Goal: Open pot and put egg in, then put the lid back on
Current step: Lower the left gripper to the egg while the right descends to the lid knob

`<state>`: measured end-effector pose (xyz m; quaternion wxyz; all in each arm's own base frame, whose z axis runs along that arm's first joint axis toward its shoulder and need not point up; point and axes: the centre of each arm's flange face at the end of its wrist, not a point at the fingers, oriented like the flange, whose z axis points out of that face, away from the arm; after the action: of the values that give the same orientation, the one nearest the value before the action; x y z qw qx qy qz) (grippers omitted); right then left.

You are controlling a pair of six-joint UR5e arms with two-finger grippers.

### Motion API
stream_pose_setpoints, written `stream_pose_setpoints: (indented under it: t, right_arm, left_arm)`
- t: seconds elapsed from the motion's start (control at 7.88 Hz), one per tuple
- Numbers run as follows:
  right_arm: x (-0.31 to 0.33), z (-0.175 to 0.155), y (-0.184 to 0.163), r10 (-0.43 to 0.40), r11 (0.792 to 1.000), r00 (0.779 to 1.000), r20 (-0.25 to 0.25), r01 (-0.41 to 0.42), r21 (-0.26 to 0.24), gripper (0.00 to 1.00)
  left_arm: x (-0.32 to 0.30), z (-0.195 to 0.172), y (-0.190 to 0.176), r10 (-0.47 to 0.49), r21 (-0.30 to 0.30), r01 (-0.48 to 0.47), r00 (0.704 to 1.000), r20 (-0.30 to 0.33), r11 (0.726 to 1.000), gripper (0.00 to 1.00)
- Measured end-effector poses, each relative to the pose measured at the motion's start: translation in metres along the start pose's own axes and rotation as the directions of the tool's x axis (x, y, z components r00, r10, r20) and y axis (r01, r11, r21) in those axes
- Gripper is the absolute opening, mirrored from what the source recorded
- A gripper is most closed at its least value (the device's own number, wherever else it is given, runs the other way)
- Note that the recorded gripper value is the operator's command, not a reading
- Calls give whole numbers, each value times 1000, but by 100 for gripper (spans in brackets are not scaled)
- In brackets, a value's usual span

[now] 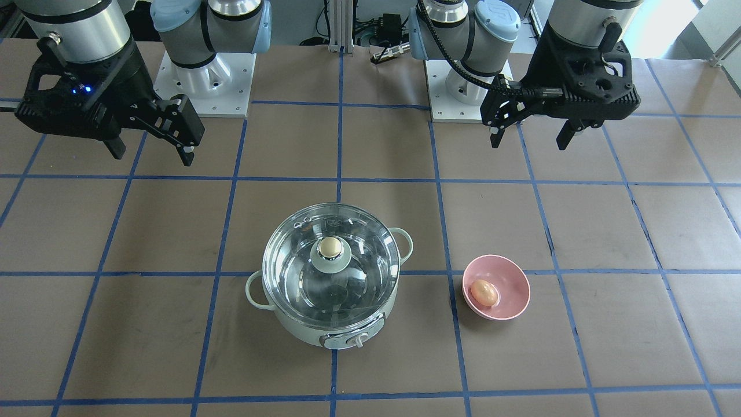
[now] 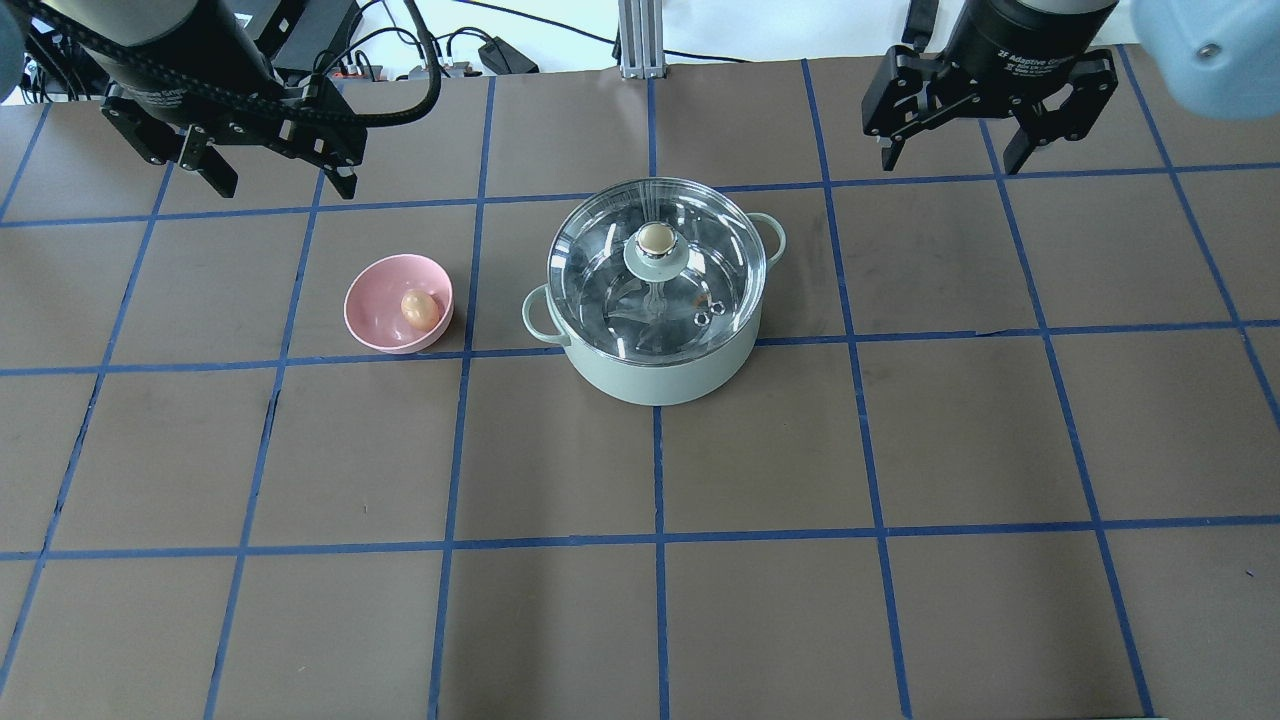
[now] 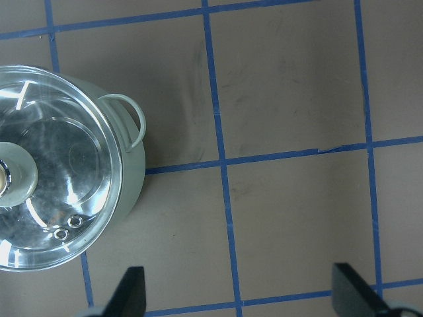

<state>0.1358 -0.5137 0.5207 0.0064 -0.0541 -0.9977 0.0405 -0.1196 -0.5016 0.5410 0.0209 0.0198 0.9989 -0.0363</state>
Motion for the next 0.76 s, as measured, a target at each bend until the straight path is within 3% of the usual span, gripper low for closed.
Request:
stream_pose_setpoints:
  t: [0.38,0.51,0.76]
  right_arm:
    - [-5,1,-4,7,1000,1000,10,-7,21,100]
    - [-17,6,-9,23,999,999,31,-24,36,100]
    - [-75,40,-23,61,997,996,69,-65,49,100]
  left_arm:
    - [-1,10,-7,-1,-15,1,1000,-5,1000,100]
    - [-1,27,-19,-2,-40,2,1000,-8,999,100]
    - [-7,103,-66,-14,-123,12,1000,-12,992,100]
